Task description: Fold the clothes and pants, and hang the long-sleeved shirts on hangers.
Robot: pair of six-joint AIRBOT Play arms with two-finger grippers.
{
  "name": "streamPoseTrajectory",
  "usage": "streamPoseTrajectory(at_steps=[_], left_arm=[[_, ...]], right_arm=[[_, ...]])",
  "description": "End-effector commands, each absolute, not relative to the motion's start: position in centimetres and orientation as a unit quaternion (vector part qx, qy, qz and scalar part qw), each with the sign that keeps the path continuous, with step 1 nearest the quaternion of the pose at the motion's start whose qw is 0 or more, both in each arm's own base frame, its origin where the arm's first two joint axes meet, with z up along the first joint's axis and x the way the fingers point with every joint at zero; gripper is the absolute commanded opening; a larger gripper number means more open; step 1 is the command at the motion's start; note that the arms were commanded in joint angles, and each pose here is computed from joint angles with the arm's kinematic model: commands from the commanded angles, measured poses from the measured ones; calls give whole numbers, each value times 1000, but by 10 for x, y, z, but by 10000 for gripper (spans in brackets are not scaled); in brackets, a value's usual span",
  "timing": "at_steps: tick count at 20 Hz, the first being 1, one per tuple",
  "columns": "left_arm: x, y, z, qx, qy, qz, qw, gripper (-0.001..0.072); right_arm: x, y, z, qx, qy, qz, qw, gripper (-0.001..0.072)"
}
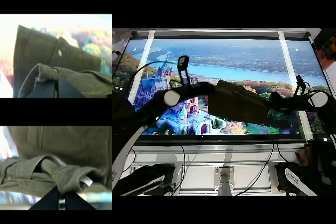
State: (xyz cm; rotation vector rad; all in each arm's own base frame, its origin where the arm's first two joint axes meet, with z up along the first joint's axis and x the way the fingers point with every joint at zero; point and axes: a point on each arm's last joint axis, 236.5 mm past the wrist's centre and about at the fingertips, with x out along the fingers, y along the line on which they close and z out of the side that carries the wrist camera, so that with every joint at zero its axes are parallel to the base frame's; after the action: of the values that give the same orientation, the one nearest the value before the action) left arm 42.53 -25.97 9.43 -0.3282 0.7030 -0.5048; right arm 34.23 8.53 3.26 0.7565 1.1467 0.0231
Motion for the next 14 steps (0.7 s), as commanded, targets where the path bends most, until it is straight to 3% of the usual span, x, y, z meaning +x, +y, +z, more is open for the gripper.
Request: streamPoseTrajectory(at_steps=[1,9,14], left_arm=[[465,-281,79,-153,335,-243,897,20],[480,-316,18,-133,354,-245,893,19],[511,-333,23,-136,338,-250,897,19]], right_arm=[[381,74,16,387,490,-25,781,29],[401,68,-41,396,510,-61,761,29],[406,90,-50,388,511,-46,766,30]])
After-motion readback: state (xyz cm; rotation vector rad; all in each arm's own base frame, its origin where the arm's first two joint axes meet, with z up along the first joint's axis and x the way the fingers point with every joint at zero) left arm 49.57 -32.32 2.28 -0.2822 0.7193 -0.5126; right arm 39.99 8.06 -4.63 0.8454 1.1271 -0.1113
